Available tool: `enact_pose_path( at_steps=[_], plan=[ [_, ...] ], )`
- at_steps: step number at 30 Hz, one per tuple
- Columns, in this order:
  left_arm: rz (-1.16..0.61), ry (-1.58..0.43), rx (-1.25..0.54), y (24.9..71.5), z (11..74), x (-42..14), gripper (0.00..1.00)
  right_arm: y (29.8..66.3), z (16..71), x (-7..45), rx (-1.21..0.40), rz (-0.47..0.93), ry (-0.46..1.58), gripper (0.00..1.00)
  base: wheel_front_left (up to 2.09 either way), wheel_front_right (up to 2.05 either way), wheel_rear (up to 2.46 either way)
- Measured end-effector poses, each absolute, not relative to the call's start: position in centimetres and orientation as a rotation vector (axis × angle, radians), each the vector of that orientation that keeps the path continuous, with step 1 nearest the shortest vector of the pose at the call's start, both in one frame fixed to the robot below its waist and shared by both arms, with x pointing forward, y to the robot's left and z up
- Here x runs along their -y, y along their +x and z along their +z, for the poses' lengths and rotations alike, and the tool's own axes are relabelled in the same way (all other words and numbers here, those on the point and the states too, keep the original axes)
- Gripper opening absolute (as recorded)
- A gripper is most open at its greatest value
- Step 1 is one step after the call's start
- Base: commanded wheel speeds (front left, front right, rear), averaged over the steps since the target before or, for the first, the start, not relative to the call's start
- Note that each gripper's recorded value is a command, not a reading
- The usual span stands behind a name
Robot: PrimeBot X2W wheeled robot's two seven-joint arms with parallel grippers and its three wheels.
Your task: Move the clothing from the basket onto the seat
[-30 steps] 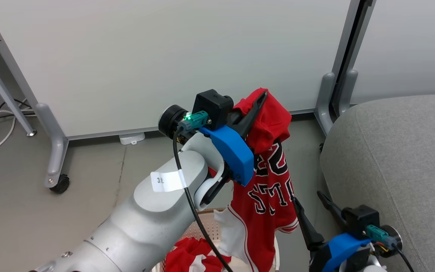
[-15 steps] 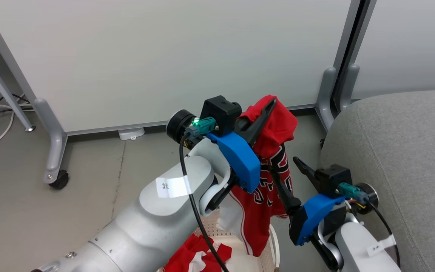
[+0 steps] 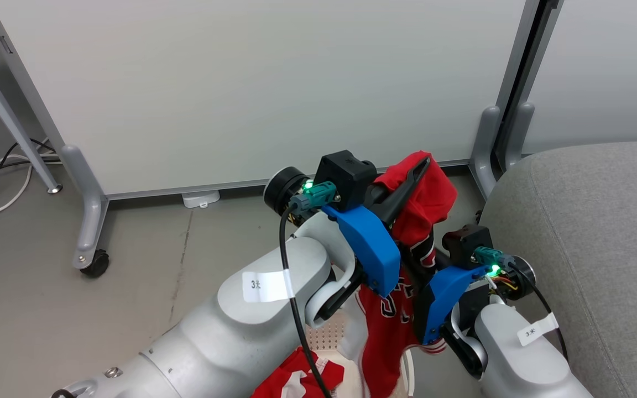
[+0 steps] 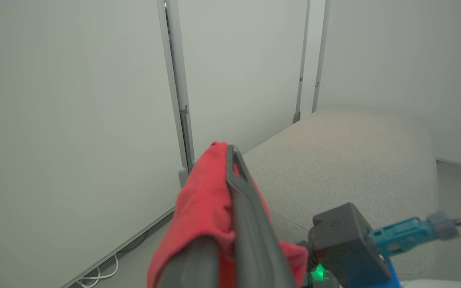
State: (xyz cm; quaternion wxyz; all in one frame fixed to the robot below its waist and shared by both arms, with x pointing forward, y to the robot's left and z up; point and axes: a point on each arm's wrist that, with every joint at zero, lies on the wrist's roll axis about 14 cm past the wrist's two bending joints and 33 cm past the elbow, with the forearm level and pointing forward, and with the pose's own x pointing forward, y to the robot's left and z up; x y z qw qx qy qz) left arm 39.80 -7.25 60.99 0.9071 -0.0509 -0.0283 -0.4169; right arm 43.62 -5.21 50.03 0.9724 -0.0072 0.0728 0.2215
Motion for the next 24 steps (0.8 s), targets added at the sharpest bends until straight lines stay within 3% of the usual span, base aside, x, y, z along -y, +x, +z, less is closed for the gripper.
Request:
enact_pose_path(
  at_steps=[24],
  plan=[
    [-0.854, -0.099, 0.033, 40.3, 60.2, 7.7, 0.00, 43.0, 50.1, 6.1, -0.109, 0.423, 0.051, 0.00, 0.00, 0.00, 0.00]
  ],
)
